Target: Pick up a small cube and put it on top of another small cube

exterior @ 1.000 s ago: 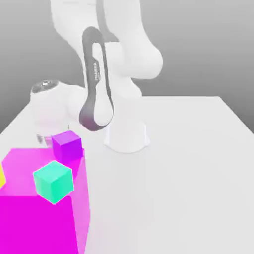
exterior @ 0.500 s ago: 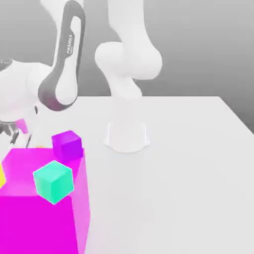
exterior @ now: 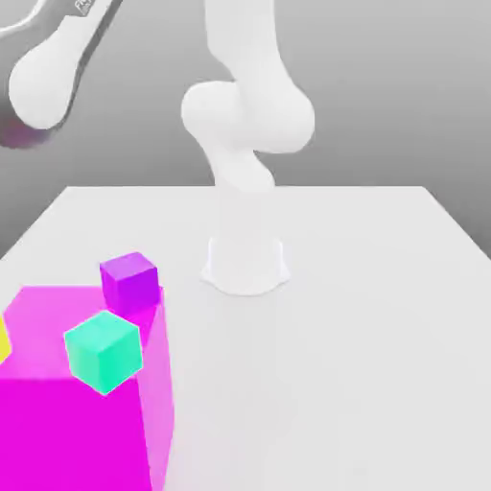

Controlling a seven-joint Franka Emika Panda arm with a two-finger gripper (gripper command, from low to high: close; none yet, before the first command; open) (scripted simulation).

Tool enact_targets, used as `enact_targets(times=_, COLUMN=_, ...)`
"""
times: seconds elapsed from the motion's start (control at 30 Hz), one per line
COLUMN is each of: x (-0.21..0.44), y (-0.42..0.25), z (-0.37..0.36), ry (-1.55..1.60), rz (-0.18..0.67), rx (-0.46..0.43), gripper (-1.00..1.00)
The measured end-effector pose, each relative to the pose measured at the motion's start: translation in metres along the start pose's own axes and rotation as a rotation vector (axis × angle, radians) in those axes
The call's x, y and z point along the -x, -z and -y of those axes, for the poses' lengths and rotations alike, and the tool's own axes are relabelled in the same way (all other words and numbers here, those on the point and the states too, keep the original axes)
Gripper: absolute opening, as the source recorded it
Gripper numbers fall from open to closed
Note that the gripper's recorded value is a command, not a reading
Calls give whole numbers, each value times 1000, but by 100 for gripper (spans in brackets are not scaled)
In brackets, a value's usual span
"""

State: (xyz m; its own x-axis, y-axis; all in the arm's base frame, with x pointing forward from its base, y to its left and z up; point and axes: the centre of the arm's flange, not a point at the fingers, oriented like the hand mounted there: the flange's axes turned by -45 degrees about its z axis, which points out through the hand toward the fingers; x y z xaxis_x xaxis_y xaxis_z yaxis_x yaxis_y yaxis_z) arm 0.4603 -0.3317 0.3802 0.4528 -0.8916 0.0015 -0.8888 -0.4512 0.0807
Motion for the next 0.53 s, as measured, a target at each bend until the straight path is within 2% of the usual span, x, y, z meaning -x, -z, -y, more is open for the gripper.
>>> enact_targets(times=0.13, x=0, y=57, z=43, ry=94, rz=-39, rx=-20, gripper=-100)
enact_targets(times=0.2, x=34, y=86, z=89, ry=176, rz=-37, rx=-62, gripper=-100)
enact_targets(times=0.33, x=39, y=57, z=87, ry=124, rz=-4, rx=-84, gripper=-100)
enact_targets(times=0.37, x=40, y=42, z=88, ry=123, rz=-2, rx=-85, gripper=100)
enact_targets(times=0.53, x=40, y=42, z=88, ry=123, rz=-2, rx=-85, gripper=100)
